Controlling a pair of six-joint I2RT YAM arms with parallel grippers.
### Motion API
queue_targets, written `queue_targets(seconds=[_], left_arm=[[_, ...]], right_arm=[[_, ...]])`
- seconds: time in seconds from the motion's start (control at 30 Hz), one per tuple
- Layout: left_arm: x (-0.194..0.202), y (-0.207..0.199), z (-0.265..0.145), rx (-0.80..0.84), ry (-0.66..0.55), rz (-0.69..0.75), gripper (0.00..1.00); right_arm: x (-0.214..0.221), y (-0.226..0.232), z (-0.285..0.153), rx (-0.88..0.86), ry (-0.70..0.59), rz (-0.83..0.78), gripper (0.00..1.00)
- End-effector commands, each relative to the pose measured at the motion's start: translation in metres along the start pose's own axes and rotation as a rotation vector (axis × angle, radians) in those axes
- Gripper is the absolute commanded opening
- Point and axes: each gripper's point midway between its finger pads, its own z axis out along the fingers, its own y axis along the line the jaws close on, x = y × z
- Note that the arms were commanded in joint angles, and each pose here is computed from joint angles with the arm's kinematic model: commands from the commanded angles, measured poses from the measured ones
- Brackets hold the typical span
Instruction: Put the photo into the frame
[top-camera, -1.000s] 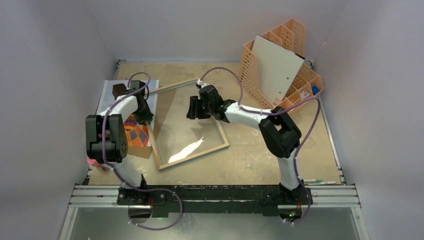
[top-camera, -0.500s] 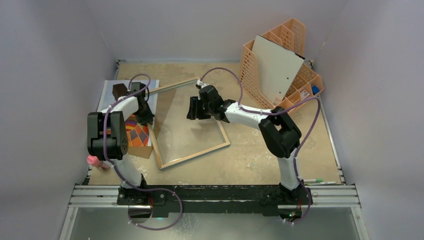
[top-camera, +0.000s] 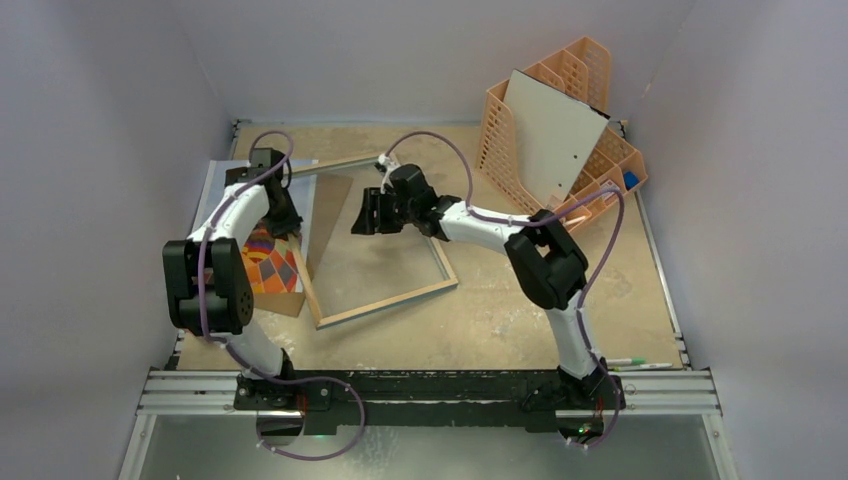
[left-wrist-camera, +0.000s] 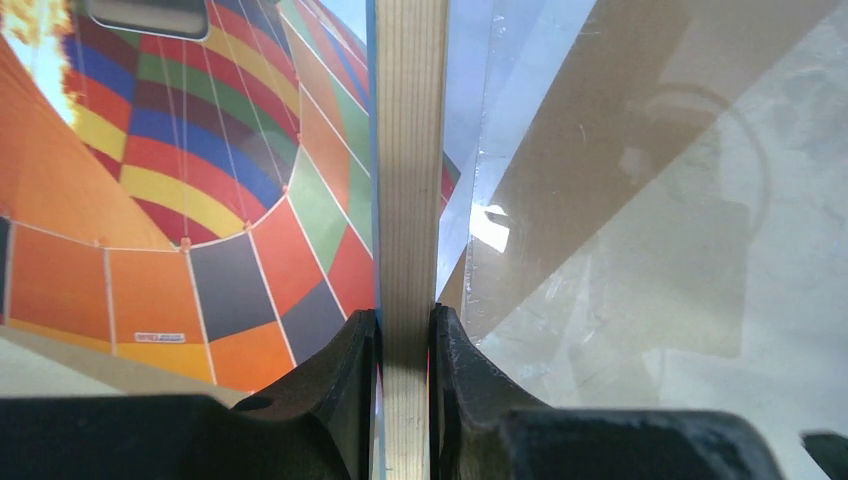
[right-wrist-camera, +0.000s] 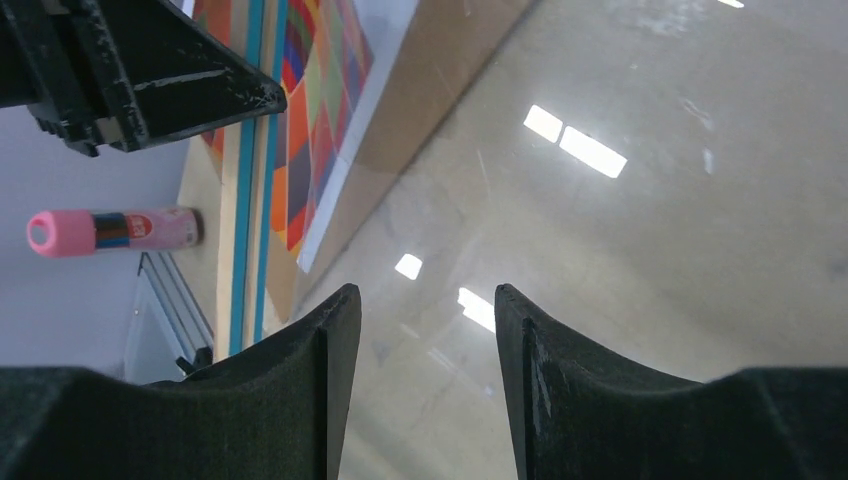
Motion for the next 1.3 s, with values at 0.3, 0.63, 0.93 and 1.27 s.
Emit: queue_targets(seconds=[0.3, 0.63, 0.93, 1.27], left_arm=[[-0.030, -0.022, -0.063, 0.158, -0.132, 0.043, 0.00], [-0.043, -0.043, -0.087, 0.288, -0.198, 0.056, 0.00], [-0.053, -0.063, -0.106, 0.415, -0.209, 0.052, 0.00], [-0.033, -0.041, -0.060, 0.314, -0.151, 0.053, 0.00]], right_arm=[[0.017, 0.035, 0.051, -0.139, 0.053, -0.002, 0.54], [0.022, 0.039, 0.058, -0.143, 0.054, -0.021, 0.54], [0.027, 0.032, 0.074, -0.148, 0.074, -0.027, 0.54], [0.005, 0.063, 0.052, -0.224, 0.039, -0.070, 0.55]])
